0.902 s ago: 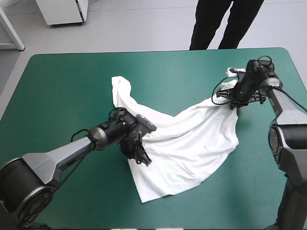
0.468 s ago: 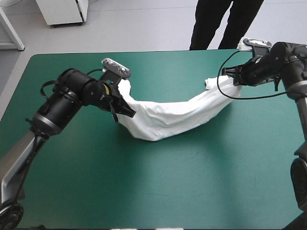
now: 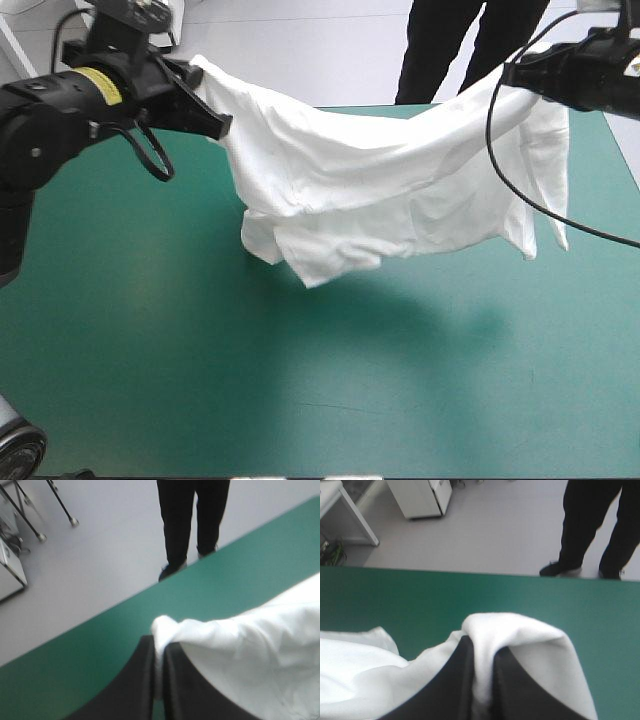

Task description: Fold the cloth

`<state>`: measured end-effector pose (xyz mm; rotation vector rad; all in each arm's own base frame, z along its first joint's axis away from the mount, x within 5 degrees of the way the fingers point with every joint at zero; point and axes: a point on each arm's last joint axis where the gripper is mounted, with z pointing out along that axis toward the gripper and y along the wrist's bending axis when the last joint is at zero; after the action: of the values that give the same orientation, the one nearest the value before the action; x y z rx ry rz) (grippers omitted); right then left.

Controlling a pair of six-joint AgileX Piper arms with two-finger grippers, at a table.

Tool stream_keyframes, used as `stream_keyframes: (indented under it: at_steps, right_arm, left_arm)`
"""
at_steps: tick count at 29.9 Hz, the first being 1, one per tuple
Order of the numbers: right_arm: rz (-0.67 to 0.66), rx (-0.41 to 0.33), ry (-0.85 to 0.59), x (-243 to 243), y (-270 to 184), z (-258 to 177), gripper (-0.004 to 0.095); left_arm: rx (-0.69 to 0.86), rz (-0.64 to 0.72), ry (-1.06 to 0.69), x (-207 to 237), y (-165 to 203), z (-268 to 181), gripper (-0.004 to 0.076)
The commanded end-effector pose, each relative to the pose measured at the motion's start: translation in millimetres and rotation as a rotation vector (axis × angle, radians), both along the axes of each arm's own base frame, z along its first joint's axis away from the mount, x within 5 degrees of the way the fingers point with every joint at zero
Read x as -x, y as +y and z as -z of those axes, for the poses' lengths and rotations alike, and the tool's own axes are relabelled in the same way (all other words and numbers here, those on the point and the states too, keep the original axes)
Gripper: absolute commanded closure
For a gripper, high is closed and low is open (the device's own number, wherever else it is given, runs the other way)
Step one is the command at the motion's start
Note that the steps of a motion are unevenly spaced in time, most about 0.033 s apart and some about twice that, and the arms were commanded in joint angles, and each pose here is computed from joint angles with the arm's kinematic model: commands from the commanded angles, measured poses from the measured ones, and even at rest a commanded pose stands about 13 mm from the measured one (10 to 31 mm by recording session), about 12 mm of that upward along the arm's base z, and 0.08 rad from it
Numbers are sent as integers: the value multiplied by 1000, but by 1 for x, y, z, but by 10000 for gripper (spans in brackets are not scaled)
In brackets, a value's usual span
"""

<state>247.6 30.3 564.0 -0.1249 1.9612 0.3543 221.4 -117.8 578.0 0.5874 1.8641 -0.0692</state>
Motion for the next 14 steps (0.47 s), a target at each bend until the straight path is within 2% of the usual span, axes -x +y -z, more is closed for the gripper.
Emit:
stream_keyframes:
  at_steps: [1,7,14]
  right_arm:
    - [-9,-26,-230,43,0,-46,922]
    - [-32,-32,-430,93,1,-86,922]
    - [-37,-30,-659,152,1,-117,922]
  left_arm:
    - [88,-9,-204,40,27,-44,746]
    - [192,22,-413,79,47,-81,746]
    - [370,188,-662,125,58,-114,746]
